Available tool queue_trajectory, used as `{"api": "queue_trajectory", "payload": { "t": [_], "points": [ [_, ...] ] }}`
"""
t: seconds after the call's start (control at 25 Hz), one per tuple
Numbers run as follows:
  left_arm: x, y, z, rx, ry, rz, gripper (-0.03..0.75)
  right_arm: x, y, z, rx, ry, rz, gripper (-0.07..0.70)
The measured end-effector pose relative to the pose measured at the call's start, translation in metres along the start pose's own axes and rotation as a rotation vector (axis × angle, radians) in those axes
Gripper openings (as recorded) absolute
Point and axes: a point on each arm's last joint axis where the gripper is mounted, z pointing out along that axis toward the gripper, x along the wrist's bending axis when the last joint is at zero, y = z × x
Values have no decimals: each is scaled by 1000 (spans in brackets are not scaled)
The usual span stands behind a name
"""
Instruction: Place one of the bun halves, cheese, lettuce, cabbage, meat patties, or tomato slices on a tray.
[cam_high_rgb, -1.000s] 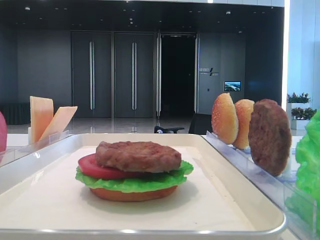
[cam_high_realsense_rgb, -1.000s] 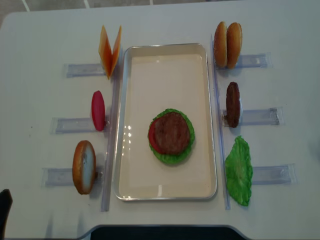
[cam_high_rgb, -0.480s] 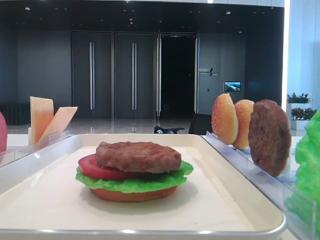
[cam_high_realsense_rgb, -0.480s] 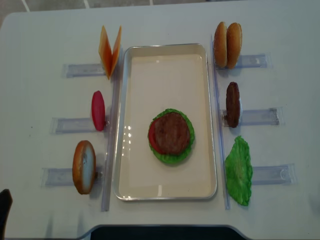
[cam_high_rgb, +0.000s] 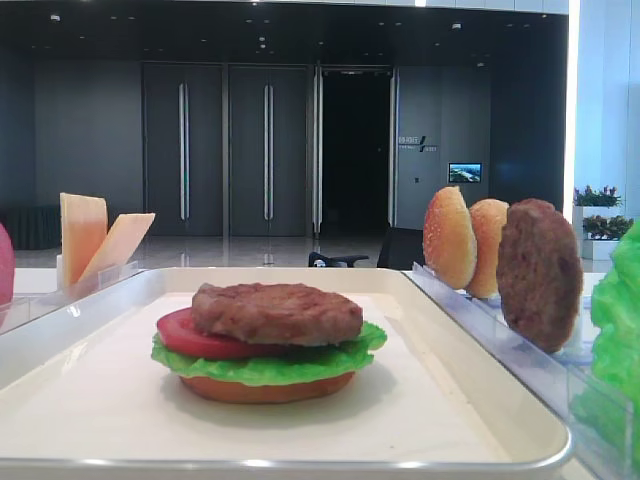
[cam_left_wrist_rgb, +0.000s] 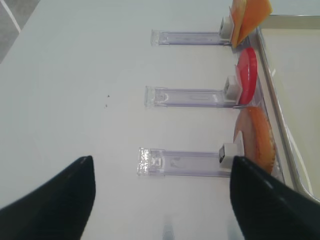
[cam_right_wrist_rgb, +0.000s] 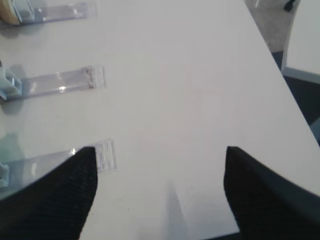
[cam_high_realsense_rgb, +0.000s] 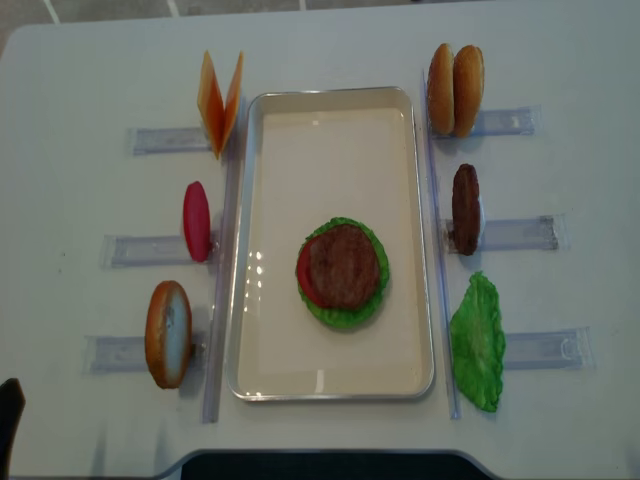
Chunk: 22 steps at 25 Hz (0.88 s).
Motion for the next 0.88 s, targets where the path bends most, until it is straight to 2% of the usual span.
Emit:
{"api": "queue_trajectory", "payload": {
  "t": [0.12, 0.2, 0.88],
  "points": [
    [0, 0, 0, 0, 0, 0, 643, 0, -9, -12, -103, -2, 0, 531],
    [0, 0, 0, 0, 0, 0, 643, 0, -13, -16, -137, -2, 0, 531],
    [0, 0, 0, 0, 0, 0, 643, 0, -13, -16, -145, -2, 0, 531]
  ]
}}
